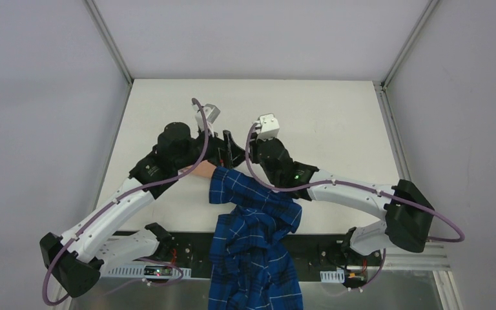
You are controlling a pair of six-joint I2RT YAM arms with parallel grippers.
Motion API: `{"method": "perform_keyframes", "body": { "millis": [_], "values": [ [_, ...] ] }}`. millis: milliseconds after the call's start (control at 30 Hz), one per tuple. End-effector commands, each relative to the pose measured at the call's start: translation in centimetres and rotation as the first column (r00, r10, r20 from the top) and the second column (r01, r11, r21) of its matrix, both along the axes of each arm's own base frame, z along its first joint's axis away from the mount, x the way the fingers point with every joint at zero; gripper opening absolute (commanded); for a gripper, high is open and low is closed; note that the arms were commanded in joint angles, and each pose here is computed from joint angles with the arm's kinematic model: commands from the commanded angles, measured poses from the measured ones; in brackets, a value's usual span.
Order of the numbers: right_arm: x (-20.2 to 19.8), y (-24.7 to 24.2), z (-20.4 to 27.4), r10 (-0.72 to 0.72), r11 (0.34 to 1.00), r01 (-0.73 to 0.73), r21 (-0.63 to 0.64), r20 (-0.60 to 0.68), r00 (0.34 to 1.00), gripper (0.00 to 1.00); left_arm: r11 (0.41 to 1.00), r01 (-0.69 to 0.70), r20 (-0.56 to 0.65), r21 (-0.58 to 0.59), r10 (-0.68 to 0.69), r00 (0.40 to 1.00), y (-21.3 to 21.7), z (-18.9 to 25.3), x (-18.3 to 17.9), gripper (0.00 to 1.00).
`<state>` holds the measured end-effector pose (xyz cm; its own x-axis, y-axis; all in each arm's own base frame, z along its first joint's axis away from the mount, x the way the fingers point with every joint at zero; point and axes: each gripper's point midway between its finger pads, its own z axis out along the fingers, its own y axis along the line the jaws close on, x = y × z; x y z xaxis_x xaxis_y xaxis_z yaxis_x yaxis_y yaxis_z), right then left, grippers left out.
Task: Paint the nails
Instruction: Unscrew the nail polish bottle.
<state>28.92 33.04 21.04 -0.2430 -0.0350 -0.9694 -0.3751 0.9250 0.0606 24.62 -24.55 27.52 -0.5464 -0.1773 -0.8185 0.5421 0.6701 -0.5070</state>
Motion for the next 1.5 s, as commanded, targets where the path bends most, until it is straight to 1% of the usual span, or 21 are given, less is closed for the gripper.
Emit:
{"method": "perform_keyframes", "body": {
  "millis": [0, 67, 200, 267, 333, 367, 400, 500, 633, 700, 767, 867, 900, 1033, 1100, 1133, 1167, 1267, 1467],
  "values": [
    [0.2, -1.4, 3.4, -0.006, 0.991, 0.004, 0.135, 0.01, 1.0, 0.0, 0.984, 0.179, 0.096, -0.021, -0.176, 0.98, -1.2, 2.8, -3.7, 0.94],
    [-0.1, -1.9, 3.5, 0.037, 0.986, -0.033, 0.161, -0.023, 0.999, 0.0, 0.983, 0.184, 0.119, -0.014, -0.181, 0.976, -1.1, 3.0, -3.8, 0.99],
    [-1.5, -2.3, 3.5, 0.189, 0.96, -0.163, 0.227, -0.101, 0.977, 0.0, 0.97, 0.241, 0.148, -0.027, -0.234, 0.961, -1.6, 3.6, -4.5, 0.99],
    [-2.9, -2.3, 3.4, 0.271, 0.936, -0.229, 0.269, -0.131, 0.954, 0.0, 0.954, 0.296, 0.167, -0.046, -0.285, 0.944, -2.0, 4.1, -5.4, 0.99],
    [-5.0, -2.1, 3.5, 0.383, 0.891, -0.321, 0.322, -0.152, 0.911, 0.0, 0.928, 0.368, 0.182, -0.066, -0.351, 0.918, -2.6, 4.9, -6.5, 0.99],
    [-6.3, -1.9, 3.8, 0.446, 0.858, -0.372, 0.354, -0.154, 0.882, 0.0, 0.914, 0.399, 0.183, -0.077, -0.381, 0.906, -2.9, 5.2, -7.0, 0.99],
    [-8.8, -1.6, 4.4, 0.56, 0.784, -0.467, 0.408, -0.14, 0.817, 0.0, 0.882, 0.459, 0.192, -0.103, -0.436, 0.88, -3.3, 5.7, -8.1, 0.99],
    [-12.9, -1.5, 5.8, 0.709, 0.651, -0.593, 0.473, -0.102, 0.698, 0.0, 0.849, 0.511, 0.22, -0.132, -0.478, 0.851, -3.6, 6.7, -9.1, 0.99],
    [-17.0, -1.7, 7.6, 0.834, 0.486, -0.693, 0.532, -0.044, 0.551, 0.0, 0.821, 0.551, 0.233, -0.149, -0.513, 0.826, -3.7, 7.4, -9.9, 0.99],
    [-18.3, -1.8, 8.4, 0.867, 0.428, -0.719, 0.548, -0.024, 0.498, 0.0, 0.809, 0.566, 0.236, -0.157, -0.526, 0.817, -3.8, 7.6, -10.2, 0.99],
    [-19.1, -2.0, 8.9, 0.887, 0.388, -0.736, 0.554, -0.008, 0.462, 0.0, 0.789, 0.593, 0.236, -0.159, -0.553, 0.799, -3.9, 7.7, -10.7, 0.99],
    [-19.8, -2.0, 9.2, 0.904, 0.358, -0.751, 0.555, -0.004, 0.428, 0.0, 0.747, 0.645, 0.223, -0.163, -0.609, 0.762, -4.3, 7.7, -11.5, 0.98],
    [-19.9, -2.0, 9.3, 0.909, 0.349, -0.755, 0.555, -0.005, 0.417, 0.0, 0.732, 0.66, 0.214, -0.166, -0.627, 0.749, -4.5, 7.6, -11.7, 0.96],
    [-20.3, -1.7, 9.6, 0.927, 0.315, -0.766, 0.561, -0.007, 0.376, 0.0, 0.684, 0.709, 0.185, -0.174, -0.684, 0.705, -5.1, 7.1, -12.5, 0.82],
    [-20.4, -1.6, 9.6, 0.931, 0.304, -0.768, 0.564, -0.006, 0.364, 0.0, 0.673, 0.718, 0.179, -0.176, -0.696, 0.696, -5.3, 7.0, -12.8, 0.71],
    [-21.3, -2.5, 11.2, 0.932, 0.276, -0.79, 0.548, 0.05, 0.36, 0.0, 0.671, 0.72, 0.178, -0.177, -0.698, 0.694, -5.4, 7.0, -12.9, 0.67],
    [-20.6, -1.7, 9.9, 0.934, 0.295, -0.771, 0.565, 0.001, 0.358, 0.0, 0.671, 0.72, 0.174, -0.178, -0.699, 0.694, -5.4, 7.0, -12.9, 0.63],
    [-20.6, -1.6, 9.8, 0.934, 0.294, -0.769, 0.568, 0.0, 0.357, 0.0, 0.666, 0.723, 0.17, -0.182, -0.703, 0.69, -5.5, 7.0, -13.0, 0.52],
    [-20.3, -1.4, 9.8, 0.933, 0.299, -0.767, 0.567, -0.004, 0.361, 0.0, 0.655, 0.733, 0.178, -0.181, -0.712, 0.68, -5.5, 7.3, -13.5, 0.43]
  ]
}}
